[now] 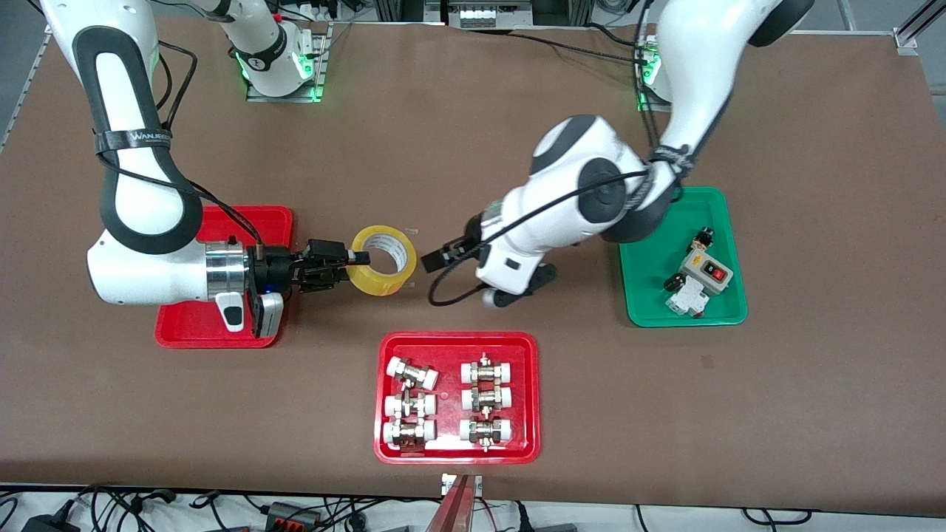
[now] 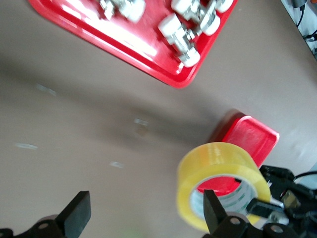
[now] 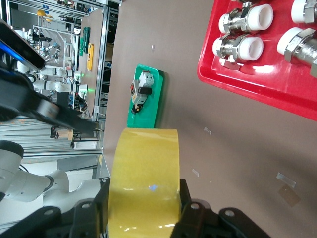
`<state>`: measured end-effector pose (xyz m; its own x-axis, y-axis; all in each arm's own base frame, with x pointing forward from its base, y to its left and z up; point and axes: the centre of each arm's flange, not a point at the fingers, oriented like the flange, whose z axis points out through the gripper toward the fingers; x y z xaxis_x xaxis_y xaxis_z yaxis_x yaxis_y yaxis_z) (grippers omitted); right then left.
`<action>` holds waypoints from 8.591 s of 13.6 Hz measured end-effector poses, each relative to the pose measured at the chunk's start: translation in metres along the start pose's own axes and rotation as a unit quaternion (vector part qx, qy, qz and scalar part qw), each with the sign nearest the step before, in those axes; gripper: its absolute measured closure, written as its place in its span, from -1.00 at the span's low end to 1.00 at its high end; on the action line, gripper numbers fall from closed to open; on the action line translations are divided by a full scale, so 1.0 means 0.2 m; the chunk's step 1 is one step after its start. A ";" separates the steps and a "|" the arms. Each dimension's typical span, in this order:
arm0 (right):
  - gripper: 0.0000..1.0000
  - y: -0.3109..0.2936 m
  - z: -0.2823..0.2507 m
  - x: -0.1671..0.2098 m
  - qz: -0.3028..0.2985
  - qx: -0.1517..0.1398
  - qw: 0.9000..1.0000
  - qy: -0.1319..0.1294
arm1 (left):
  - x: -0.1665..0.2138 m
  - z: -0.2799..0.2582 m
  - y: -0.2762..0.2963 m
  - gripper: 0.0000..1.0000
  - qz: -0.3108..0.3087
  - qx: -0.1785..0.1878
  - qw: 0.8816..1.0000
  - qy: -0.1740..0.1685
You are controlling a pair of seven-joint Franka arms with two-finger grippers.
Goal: Left arm passes tape to right arm into tray
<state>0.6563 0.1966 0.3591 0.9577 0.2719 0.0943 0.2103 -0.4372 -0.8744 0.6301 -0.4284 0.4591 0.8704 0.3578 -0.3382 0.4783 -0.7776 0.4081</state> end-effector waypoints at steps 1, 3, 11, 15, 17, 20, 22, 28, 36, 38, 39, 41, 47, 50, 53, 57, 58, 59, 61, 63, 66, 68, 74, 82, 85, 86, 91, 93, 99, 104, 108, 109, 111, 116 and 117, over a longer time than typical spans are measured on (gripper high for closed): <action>-0.07 0.00 0.00 0.00 0.000 0.000 1.000 0.000 | 0.03 -0.13 -0.05 -1.00 0.013 0.013 1.000 -0.003; -0.07 0.02 -0.01 0.00 0.000 -0.009 1.000 -0.001 | 0.09 -0.39 -0.17 -1.00 0.010 0.038 0.999 -0.007; -0.07 0.57 -0.51 -0.14 0.074 -0.119 0.990 0.028 | 0.46 -1.19 -0.96 -1.00 0.008 0.118 0.991 -0.054; -0.07 0.93 -0.98 -0.39 0.141 -0.116 0.982 0.056 | 0.52 -1.31 -1.14 -1.00 0.070 0.206 0.976 -0.020; -0.07 1.09 -1.11 -0.54 0.169 -0.090 0.980 0.055 | 0.48 -1.33 -1.13 -1.00 0.111 0.241 0.964 0.022; -0.07 1.30 -1.13 -0.67 0.178 -0.073 0.980 0.049 | 0.41 -1.44 -1.20 -1.00 0.147 0.252 0.951 0.105; -0.07 1.39 -1.12 -0.72 0.183 -0.072 0.980 0.040 | 0.30 -1.51 -1.29 -1.00 0.204 0.272 0.935 0.100; -0.07 1.47 -1.15 -0.79 0.190 -0.071 0.978 0.039 | 0.21 -1.53 -1.58 -1.00 0.182 0.255 0.946 0.079; -0.15 1.59 -1.07 -0.85 0.192 -0.057 0.979 0.024 | 0.17 -1.47 -1.50 -1.00 0.191 0.257 0.944 0.082; -0.58 1.59 -1.06 -0.85 0.188 -0.058 0.980 0.021 | 0.17 -1.47 -1.51 -1.00 0.191 0.257 0.944 0.082; -0.76 1.59 -1.05 -0.84 0.184 -0.065 0.981 0.015 | 0.17 -1.47 -1.51 -1.00 0.191 0.257 0.944 0.082; -1.00 1.58 -1.02 -0.81 0.173 -0.093 0.980 -0.003 | 0.17 -1.47 -1.51 -1.00 0.191 0.257 0.944 0.082; -1.00 1.44 -0.91 -0.64 0.109 -0.209 0.968 -0.083 | 0.18 -1.48 -1.52 -1.00 0.189 0.257 0.944 0.082; -1.00 1.30 -0.95 -0.57 0.071 -0.267 0.955 -0.109 | 0.18 -1.48 -1.52 -1.00 0.189 0.257 0.944 0.082; -1.00 1.16 -1.03 -0.52 0.045 -0.303 0.944 -0.122 | 0.18 -1.48 -1.51 -1.00 0.189 0.256 0.944 0.083; -1.00 0.89 -1.13 -0.38 0.005 -0.362 0.924 -0.119 | 0.17 -1.49 -1.51 -1.00 0.189 0.256 0.944 0.084; -1.00 0.80 -1.17 -0.34 0.008 -0.382 0.918 -0.109 | 0.18 -1.49 -1.51 -1.00 0.189 0.256 0.944 0.084; -1.00 0.69 -1.21 -0.29 0.015 -0.402 0.911 -0.097 | 0.18 -1.49 -1.52 -1.00 0.189 0.256 0.944 0.084; -1.00 0.46 -1.23 -0.20 0.038 -0.426 0.901 -0.075 | 0.18 -1.49 -1.52 -1.00 0.188 0.256 0.944 0.084; -1.00 0.28 -1.19 -0.14 0.081 -0.434 0.895 -0.063 | 0.18 -1.49 -1.52 -1.00 0.188 0.256 0.944 0.084; -1.00 0.07 -1.12 -0.10 0.158 -0.437 0.883 -0.057 | 0.18 -1.49 -1.52 -1.00 0.189 0.256 0.944 0.084; -1.00 -0.06 -1.14 -0.09 0.182 -0.448 0.874 -0.055 | 0.18 -1.49 -1.52 -1.00 0.189 0.256 0.944 0.084; -1.00 -0.31 -1.40 -0.10 0.184 -0.483 0.856 -0.017 | 0.18 -1.49 -1.52 -1.00 0.189 0.256 0.944 0.084; -1.00 -0.40 -1.60 -0.15 0.146 -0.515 0.842 0.068 | 0.17 -1.49 -1.51 -1.00 0.189 0.256 0.944 0.084; -1.00 -0.49 -1.54 -0.18 0.128 -0.519 0.842 0.065 | 0.17 -1.49 -1.51 -1.00 0.189 0.256 0.944 0.085; -1.00 -0.51 -1.53 -0.20 0.127 -0.521 0.842 0.064 | 0.18 -1.49 -1.51 -1.00 0.189 0.255 0.944 0.086; -1.00 -0.49 -1.48 -0.37 0.129 -0.524 0.840 0.061 | 0.18 -1.50 -1.51 -1.00 0.190 0.253 0.944 0.090; -1.00 -0.49 -1.44 -0.49 0.131 -0.523 0.841 0.054 | 0.18 -1.50 -1.51 -1.00 0.190 0.253 0.944 0.091; -1.00 -0.50 -1.38 -0.66 0.136 -0.520 0.843 0.041 | 0.18 -1.50 -1.51 -1.00 0.190 0.253 0.944 0.090; -1.00 -0.50 -1.39 -0.67 0.138 -0.519 0.843 0.038 | 0.18 -1.50 -1.51 -1.00 0.190 0.253 0.944 0.090; -1.00 -0.54 -1.40 -0.68 0.136 -0.520 0.842 0.043 | 0.18 -1.49 -1.51 -1.00 0.191 0.253 0.944 0.090; -1.00 -0.54 -1.40 -0.68 0.136 -0.520 0.843 0.042 | 0.18 -1.49 -1.51 -1.00 0.191 0.253 0.944 0.090; -1.00 -0.54 -1.40 -0.69 0.137 -0.519 0.843 0.039 | 0.18 -1.49 -1.51 -1.00 0.191 0.253 0.944 0.090; -1.00 -0.54 -1.39 -0.69 0.139 -0.518 0.843 0.038 | 0.17 -1.49 -1.50 -1.00 0.193 0.254 0.944 0.089; -1.00 -0.54 -1.39 -0.69 0.139 -0.518 0.843 0.037 | 0.17 -1.49 -1.50 -1.00 0.193 0.254 0.944 0.089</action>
<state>0.5562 -0.0329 0.5728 0.9998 -0.0023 0.0180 -0.0025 -0.9999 0.0145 0.5518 -0.0288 0.5774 0.9958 0.0439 -0.0806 0.0438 -0.9990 -0.0022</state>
